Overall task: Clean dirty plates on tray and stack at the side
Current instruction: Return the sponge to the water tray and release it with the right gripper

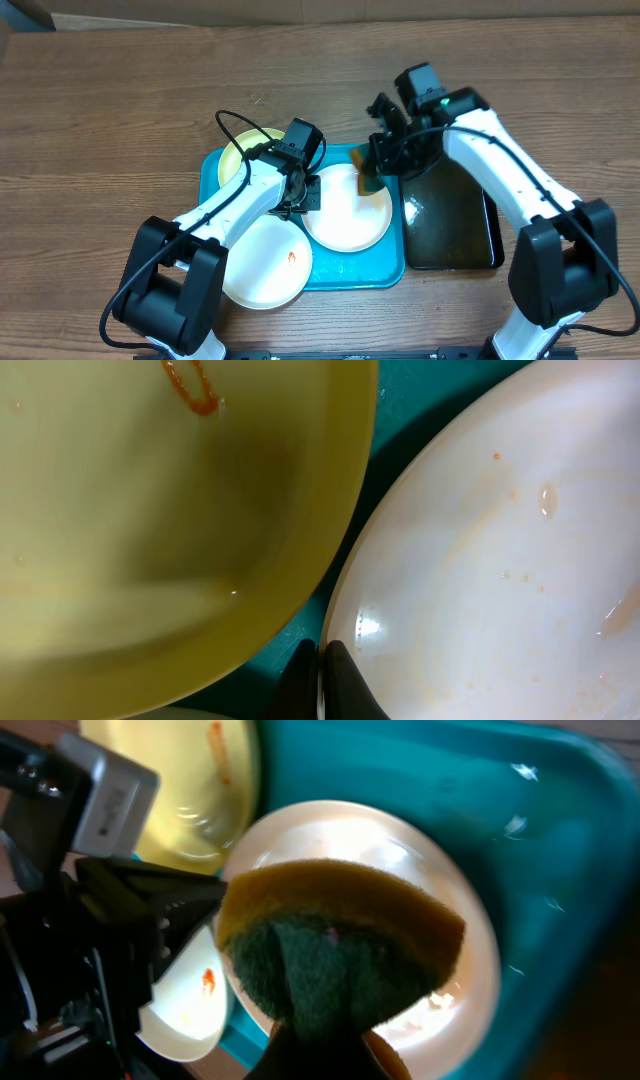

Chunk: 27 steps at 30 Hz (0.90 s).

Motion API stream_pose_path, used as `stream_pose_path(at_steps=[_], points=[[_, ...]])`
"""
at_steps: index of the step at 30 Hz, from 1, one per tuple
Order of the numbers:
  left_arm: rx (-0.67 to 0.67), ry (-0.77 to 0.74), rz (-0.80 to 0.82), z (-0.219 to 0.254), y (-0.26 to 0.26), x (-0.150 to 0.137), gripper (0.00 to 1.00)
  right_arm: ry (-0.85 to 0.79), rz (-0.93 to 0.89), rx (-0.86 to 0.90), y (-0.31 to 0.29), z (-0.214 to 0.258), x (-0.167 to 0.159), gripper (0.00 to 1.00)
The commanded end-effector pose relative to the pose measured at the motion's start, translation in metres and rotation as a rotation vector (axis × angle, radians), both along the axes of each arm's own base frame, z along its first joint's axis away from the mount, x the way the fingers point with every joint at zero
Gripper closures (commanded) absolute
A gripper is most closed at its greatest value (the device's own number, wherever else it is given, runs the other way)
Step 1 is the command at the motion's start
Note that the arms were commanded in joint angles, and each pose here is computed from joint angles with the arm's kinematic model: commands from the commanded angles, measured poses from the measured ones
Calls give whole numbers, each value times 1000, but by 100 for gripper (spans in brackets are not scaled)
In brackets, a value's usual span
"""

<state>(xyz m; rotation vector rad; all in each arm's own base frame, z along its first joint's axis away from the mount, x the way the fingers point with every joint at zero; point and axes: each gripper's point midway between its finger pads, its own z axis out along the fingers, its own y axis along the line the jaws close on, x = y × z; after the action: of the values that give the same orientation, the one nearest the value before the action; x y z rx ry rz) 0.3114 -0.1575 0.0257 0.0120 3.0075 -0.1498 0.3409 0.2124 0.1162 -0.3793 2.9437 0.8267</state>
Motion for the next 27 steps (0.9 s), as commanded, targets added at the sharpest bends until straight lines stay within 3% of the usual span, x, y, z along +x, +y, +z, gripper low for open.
stream_pose_path(at_steps=[1,9,21,22,23,24,25,27], points=[[-10,1,-1,-1,-4,3,96,-31,-79,-125,-42,3,16,96],[-40,-37,-4,1,-11,12,96,88,-380,-517,-138,-42,0,96],[-53,-65,-4,3,-14,19,96,110,-423,-557,-149,-111,-28,94],[-53,-66,-4,3,-14,19,96,104,-423,-555,-149,-113,-28,80],[-54,-66,-4,3,-14,19,96,100,-419,-554,-149,-113,-27,58],[-54,-67,-4,3,-14,19,96,99,-419,-554,-149,-113,-27,46],[-53,-66,-4,3,-14,19,93,101,-420,-553,-149,-111,-26,38],[-53,-65,-4,3,-14,19,83,112,-417,-555,-149,-109,-27,34]])
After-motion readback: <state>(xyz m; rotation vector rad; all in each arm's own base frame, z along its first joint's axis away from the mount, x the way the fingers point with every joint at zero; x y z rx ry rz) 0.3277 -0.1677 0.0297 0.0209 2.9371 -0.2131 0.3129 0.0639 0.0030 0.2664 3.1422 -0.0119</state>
